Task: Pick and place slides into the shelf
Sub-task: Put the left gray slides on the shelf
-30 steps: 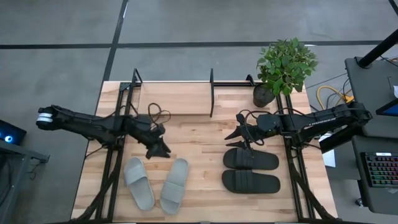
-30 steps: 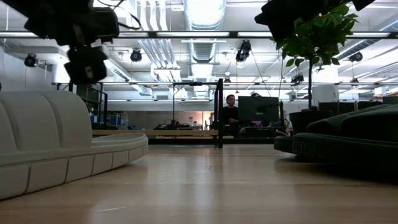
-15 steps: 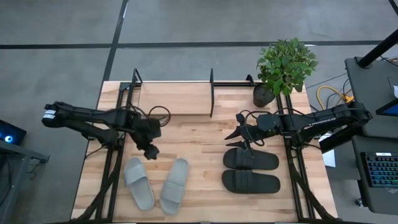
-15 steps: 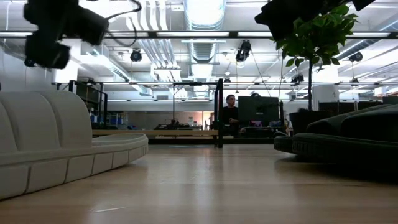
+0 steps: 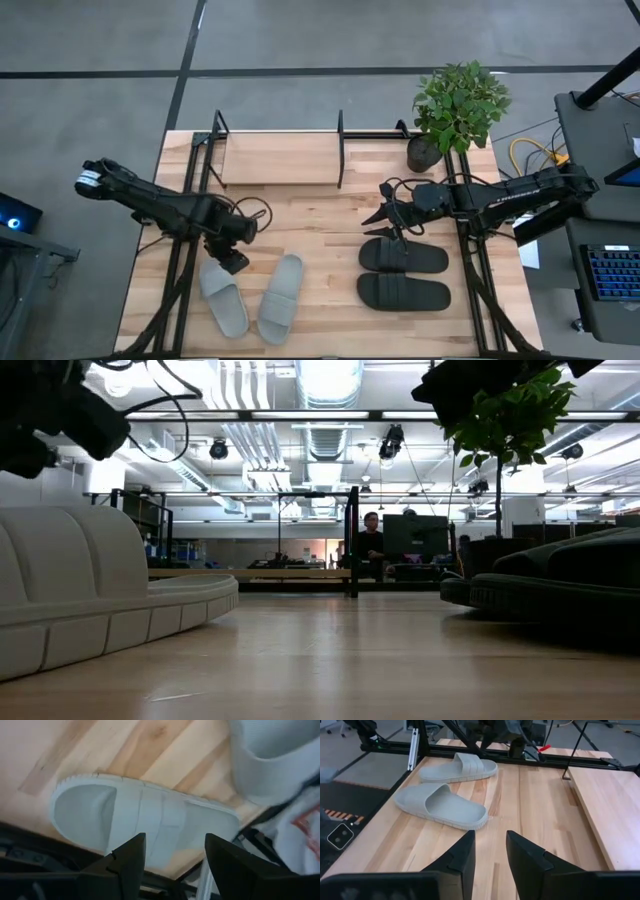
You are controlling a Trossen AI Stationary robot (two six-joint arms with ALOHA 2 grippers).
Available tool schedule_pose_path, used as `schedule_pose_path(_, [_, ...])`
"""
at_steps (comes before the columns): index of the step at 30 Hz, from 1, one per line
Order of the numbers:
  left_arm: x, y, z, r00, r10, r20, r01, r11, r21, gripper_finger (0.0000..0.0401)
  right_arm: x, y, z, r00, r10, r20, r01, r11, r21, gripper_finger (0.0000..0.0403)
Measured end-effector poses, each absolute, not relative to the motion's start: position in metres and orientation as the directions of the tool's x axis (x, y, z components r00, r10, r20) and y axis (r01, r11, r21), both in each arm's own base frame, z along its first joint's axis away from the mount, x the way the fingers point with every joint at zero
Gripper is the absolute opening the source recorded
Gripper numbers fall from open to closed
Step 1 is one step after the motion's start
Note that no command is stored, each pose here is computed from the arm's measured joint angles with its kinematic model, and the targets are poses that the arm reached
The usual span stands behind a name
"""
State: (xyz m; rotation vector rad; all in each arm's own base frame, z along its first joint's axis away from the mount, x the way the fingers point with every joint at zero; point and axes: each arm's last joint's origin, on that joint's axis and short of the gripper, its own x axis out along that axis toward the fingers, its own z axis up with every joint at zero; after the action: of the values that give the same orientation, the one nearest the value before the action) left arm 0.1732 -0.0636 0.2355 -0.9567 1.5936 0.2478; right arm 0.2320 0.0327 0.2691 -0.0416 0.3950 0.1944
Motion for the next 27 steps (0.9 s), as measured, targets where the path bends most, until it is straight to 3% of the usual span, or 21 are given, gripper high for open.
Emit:
schedule_pose_path(11, [0.188, -0.118, 0.238, -0.062, -0.327, -0.943, -0.642, 0.737, -0.214, 0.0189, 0.232, 0.033, 0.269, 0.904, 0.179, -0.388, -0.198, 0.980, -0.009, 0.0101])
schedule_pose_path(16, [0.203, -0.145, 0.245, -0.106, -0.153, -0.982, -0.593, 0.803, -0.061, 0.0189, 0.232, 0.033, 0.269, 0.904, 0.179, -0.389, -0.198, 0.980, -0.009, 0.0101])
schedule_pose_path(22, [0.214, -0.177, 0.241, -0.332, 0.150, -0.931, -0.488, 0.817, 0.305, 0.0189, 0.232, 0.033, 0.268, 0.901, 0.178, -0.394, -0.198, 0.980, -0.010, 0.0093])
schedule_pose_path(27, [0.232, -0.206, 0.222, -0.345, 0.164, -0.924, -0.469, 0.823, 0.322, 0.0189, 0.232, 0.033, 0.268, 0.901, 0.178, -0.395, -0.198, 0.980, -0.011, 0.0091])
